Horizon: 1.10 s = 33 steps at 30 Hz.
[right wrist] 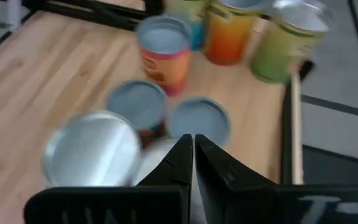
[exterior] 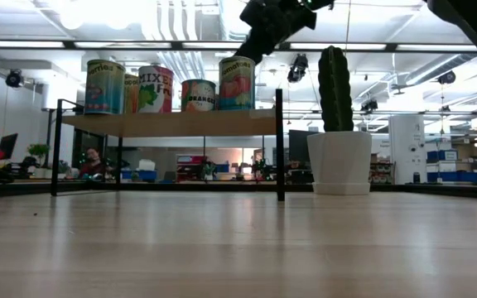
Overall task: Pick and place cans onto a shelf
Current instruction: Put canned peaches on the shelf
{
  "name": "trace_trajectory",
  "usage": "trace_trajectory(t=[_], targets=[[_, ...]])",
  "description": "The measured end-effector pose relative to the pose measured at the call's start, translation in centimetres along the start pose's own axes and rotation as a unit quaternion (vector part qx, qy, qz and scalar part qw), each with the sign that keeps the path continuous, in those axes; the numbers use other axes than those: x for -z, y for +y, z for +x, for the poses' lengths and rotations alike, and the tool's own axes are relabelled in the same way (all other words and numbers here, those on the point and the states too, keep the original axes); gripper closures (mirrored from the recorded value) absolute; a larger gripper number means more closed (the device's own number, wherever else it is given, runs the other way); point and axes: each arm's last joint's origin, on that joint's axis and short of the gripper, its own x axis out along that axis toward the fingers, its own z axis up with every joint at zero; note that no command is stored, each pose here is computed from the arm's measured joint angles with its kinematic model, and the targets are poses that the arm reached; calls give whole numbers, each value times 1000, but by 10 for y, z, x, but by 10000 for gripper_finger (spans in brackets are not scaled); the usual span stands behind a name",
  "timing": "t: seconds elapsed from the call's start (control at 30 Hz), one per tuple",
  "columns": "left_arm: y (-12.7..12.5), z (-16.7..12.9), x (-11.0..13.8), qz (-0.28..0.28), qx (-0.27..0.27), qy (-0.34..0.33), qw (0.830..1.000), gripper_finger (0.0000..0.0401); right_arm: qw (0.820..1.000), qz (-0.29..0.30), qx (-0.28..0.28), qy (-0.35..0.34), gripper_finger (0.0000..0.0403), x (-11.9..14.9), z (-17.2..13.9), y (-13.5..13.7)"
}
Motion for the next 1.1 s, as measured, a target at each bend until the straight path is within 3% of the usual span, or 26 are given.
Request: trace_trajectory(t=[0.1,0.33,0.7,1.1], targets=[[0,0,0,0,0,0,1000,62,1000,-9,-11,4,394,-5,10,9],[0,0,0,0,0,1,1000,62,998,-17,33,46,394,-8,18,16],[0,0,1,1,0,3,1000,62,997,5,17,73,394,9,30,16],[0,0,1,1,0,3,1000,62,994,14,35,102,394,13,31,16]])
